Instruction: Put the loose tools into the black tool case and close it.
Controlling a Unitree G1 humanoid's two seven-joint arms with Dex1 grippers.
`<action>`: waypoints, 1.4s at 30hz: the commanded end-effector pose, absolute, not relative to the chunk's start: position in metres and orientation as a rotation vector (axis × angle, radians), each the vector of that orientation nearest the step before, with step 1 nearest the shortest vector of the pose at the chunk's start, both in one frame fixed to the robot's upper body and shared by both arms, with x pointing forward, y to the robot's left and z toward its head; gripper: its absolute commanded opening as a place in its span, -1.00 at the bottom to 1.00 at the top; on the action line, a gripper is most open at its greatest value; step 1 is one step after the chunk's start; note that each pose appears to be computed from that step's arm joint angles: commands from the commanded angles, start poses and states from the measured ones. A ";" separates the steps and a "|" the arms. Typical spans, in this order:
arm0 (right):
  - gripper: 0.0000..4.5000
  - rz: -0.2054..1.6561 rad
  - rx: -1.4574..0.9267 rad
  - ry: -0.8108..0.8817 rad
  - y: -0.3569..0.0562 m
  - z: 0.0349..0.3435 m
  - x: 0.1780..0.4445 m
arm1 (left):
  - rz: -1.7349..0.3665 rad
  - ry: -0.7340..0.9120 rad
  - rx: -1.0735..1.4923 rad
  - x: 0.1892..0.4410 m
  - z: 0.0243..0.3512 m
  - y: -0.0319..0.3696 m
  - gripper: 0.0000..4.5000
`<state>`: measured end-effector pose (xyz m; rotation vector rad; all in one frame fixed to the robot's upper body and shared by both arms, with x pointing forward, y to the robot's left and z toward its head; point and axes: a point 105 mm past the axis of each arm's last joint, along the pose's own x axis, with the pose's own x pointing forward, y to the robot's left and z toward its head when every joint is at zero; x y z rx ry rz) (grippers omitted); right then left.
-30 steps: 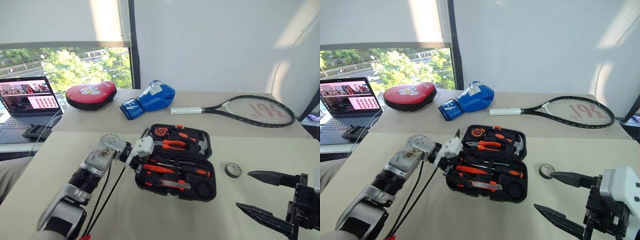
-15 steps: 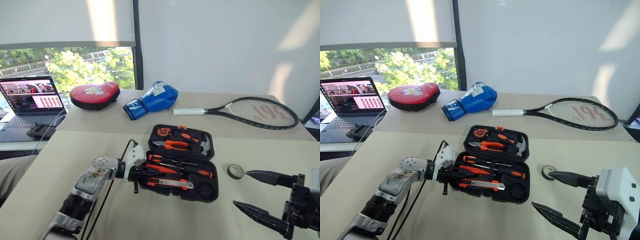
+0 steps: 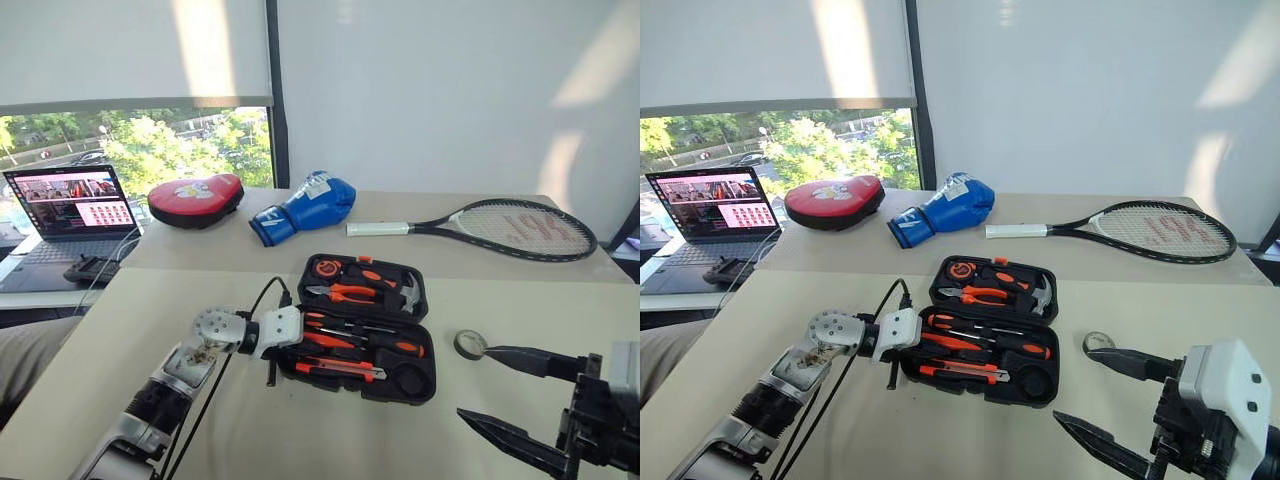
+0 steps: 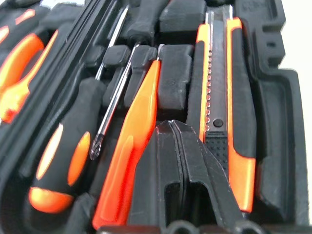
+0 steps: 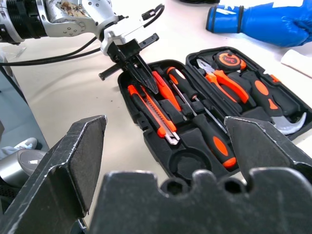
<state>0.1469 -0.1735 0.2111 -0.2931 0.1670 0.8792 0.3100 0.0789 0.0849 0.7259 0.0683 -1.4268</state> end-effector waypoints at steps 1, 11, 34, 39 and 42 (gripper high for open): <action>1.00 0.849 -0.300 0.170 -0.175 0.210 0.155 | -1.418 0.041 0.633 0.308 0.085 0.079 -0.98; 1.00 0.600 -0.457 0.367 -0.217 0.180 0.202 | -1.519 0.101 0.130 0.268 0.188 0.098 -0.57; 0.24 0.569 -0.579 0.660 -0.243 0.125 0.304 | -1.461 0.123 0.133 0.219 0.217 0.101 0.73; -0.09 0.587 -0.573 0.674 -0.242 0.120 0.310 | -1.444 0.126 0.139 0.219 0.215 0.102 0.73; -0.56 0.606 -0.567 0.665 -0.238 0.122 0.312 | -1.438 0.128 0.140 0.220 0.214 0.103 0.73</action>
